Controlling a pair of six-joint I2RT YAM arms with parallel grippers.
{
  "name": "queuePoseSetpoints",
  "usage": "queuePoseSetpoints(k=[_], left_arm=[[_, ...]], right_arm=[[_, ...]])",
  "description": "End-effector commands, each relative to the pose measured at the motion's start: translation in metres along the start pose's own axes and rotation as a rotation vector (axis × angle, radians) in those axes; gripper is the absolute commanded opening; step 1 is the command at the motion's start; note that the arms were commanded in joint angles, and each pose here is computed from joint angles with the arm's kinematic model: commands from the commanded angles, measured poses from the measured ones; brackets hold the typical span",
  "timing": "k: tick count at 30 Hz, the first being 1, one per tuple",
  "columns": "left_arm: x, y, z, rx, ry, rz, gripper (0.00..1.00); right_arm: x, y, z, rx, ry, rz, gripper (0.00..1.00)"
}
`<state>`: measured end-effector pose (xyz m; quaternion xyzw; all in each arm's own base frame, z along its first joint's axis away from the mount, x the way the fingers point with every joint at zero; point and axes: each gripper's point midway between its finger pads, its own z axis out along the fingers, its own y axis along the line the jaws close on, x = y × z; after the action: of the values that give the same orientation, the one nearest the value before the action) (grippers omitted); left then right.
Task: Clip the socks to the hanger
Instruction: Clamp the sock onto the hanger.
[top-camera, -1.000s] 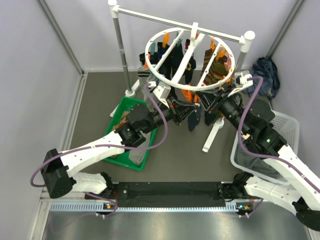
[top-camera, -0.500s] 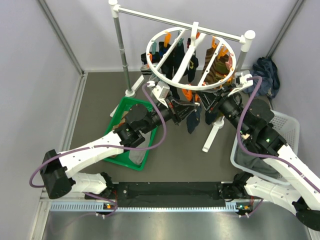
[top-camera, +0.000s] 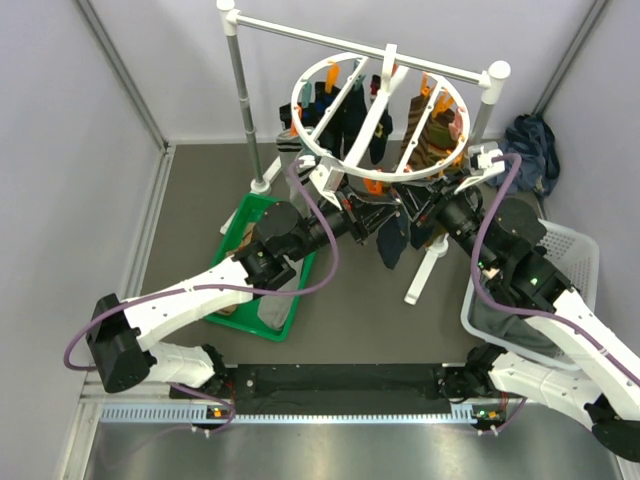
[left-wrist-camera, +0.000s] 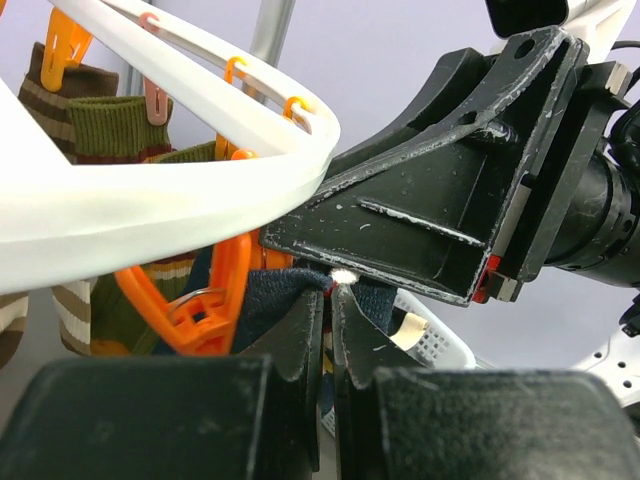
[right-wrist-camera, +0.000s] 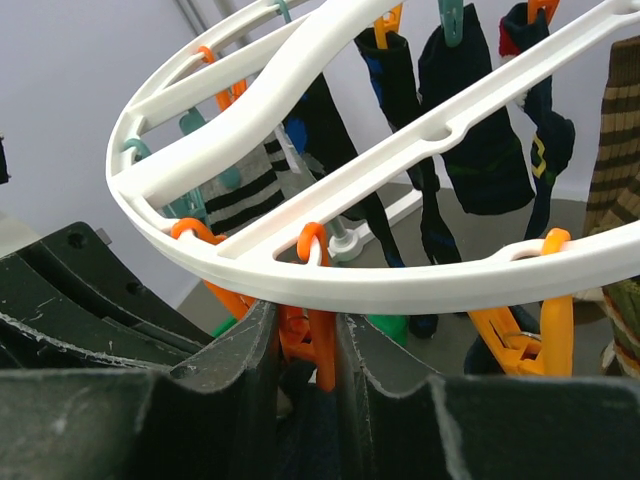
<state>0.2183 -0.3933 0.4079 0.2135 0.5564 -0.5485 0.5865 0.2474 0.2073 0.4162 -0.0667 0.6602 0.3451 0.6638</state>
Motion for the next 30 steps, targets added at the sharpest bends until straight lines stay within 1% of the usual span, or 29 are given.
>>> queuePoseSetpoints(k=[1,2,3,7,8,16,17,19,20,22,23,24,25,28,29,30], left_arm=[[-0.039,-0.017,0.005,0.041,-0.109,0.043,0.0],[-0.039,-0.016,0.005,0.038,-0.107,0.043,0.0],[-0.038,-0.015,0.005,0.036,-0.106,0.046,0.0],[-0.033,-0.012,0.007,0.026,-0.094,0.05,0.0],[-0.031,-0.01,0.008,0.021,-0.088,0.05,0.0],[-0.028,-0.006,0.009,0.002,-0.075,0.058,0.0],[-0.027,-0.005,0.01,0.0,-0.074,0.06,0.0],[-0.025,-0.004,0.01,-0.006,-0.065,0.058,0.0],[-0.026,-0.003,0.011,-0.01,-0.066,0.058,0.0],[-0.026,-0.002,0.011,-0.015,-0.062,0.054,0.02],[-0.029,-0.003,0.011,-0.019,-0.07,0.056,0.06],[-0.03,-0.002,0.01,-0.024,-0.069,0.057,0.11],[-0.031,-0.002,0.009,-0.029,-0.066,0.061,0.21],[-0.035,-0.001,0.003,-0.045,-0.064,0.076,0.41],[-0.036,0.001,0.001,-0.06,-0.067,0.08,0.54],[-0.035,0.003,-0.002,-0.072,-0.063,0.083,0.59]], right_arm=[[0.001,-0.001,-0.006,0.002,0.022,-0.015,0.12],[-0.003,-0.001,-0.008,0.004,0.015,-0.014,0.15],[-0.004,0.0,-0.009,0.001,0.011,-0.015,0.23],[-0.011,0.003,-0.016,-0.009,-0.002,-0.008,0.39],[-0.016,0.004,-0.019,-0.014,-0.012,-0.003,0.44],[-0.037,0.005,-0.038,-0.01,-0.053,-0.007,0.59],[-0.04,0.005,-0.041,-0.008,-0.058,-0.007,0.63],[-0.043,0.004,-0.046,-0.007,-0.07,-0.017,0.67],[-0.045,0.003,-0.048,-0.001,-0.075,-0.021,0.71],[-0.045,0.0,-0.052,0.009,-0.077,-0.04,0.74],[-0.046,-0.004,-0.055,0.022,-0.083,-0.046,0.78],[-0.045,-0.007,-0.057,0.037,-0.082,-0.064,0.79],[-0.045,-0.01,-0.06,0.048,-0.086,-0.073,0.81],[-0.042,-0.031,-0.066,0.144,-0.084,-0.11,0.85],[-0.043,-0.036,-0.071,0.165,-0.091,-0.121,0.86],[-0.038,-0.042,-0.073,0.194,-0.074,-0.132,0.87]])
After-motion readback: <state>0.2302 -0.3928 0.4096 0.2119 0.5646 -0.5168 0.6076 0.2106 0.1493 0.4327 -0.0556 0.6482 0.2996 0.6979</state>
